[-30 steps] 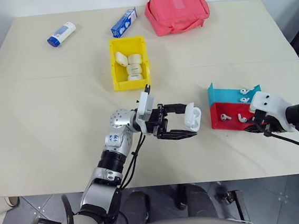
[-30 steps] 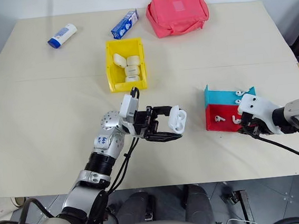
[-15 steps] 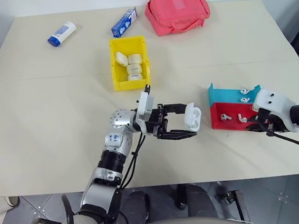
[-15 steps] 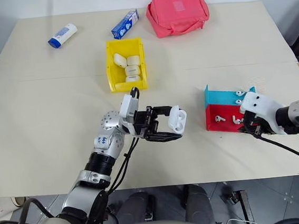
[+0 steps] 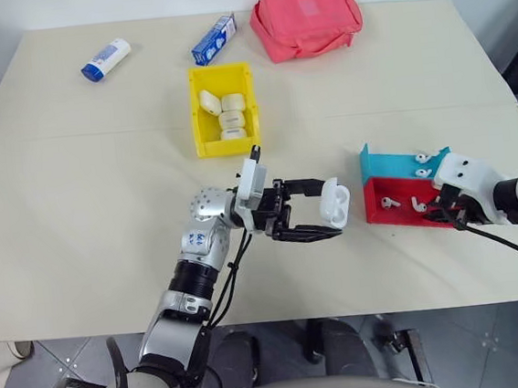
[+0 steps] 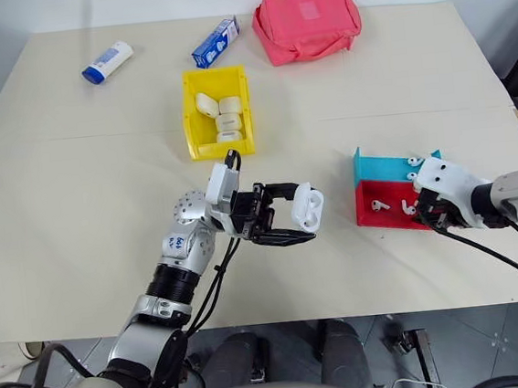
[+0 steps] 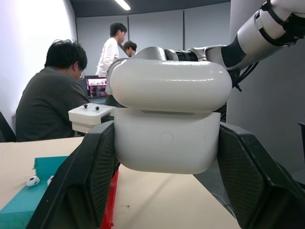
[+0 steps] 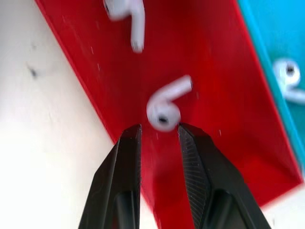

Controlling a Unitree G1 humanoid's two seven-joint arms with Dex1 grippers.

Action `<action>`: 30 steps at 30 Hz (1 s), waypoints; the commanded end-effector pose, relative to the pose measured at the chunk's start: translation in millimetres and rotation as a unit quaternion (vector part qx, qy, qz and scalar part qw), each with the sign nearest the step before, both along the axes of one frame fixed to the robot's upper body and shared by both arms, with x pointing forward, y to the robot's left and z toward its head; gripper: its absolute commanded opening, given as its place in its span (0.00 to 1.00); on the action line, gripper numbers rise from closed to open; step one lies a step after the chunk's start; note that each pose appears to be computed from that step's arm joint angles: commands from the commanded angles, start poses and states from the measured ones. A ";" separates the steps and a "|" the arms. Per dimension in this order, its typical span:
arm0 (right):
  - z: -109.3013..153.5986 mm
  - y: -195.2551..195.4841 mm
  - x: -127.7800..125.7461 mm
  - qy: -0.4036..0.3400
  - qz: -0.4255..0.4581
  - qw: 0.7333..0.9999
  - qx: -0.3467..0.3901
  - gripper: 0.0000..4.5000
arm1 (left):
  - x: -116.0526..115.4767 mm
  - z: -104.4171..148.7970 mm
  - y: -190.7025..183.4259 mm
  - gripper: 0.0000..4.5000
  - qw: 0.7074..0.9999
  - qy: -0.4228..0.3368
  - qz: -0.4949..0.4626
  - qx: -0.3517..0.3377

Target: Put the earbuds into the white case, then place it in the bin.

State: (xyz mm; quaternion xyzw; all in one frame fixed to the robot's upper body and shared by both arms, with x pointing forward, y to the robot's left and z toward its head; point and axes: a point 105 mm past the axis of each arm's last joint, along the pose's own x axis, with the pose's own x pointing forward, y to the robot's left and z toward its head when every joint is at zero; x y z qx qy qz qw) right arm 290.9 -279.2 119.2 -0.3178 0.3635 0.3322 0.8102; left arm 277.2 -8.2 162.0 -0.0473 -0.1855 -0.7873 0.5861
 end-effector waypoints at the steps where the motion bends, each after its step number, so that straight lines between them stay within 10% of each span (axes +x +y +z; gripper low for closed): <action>1: 6.5 12.1 -0.2 -0.001 0.023 1.000 0.013 0.28 | -1.8 7.8 0.1 0.62 1.000 -0.012 -0.002 -0.013; 30: 14.1 -4.1 15.5 -0.056 -0.038 0.998 -0.013 0.28 | 1.4 9.6 -2.0 0.62 1.000 -0.012 0.003 -0.015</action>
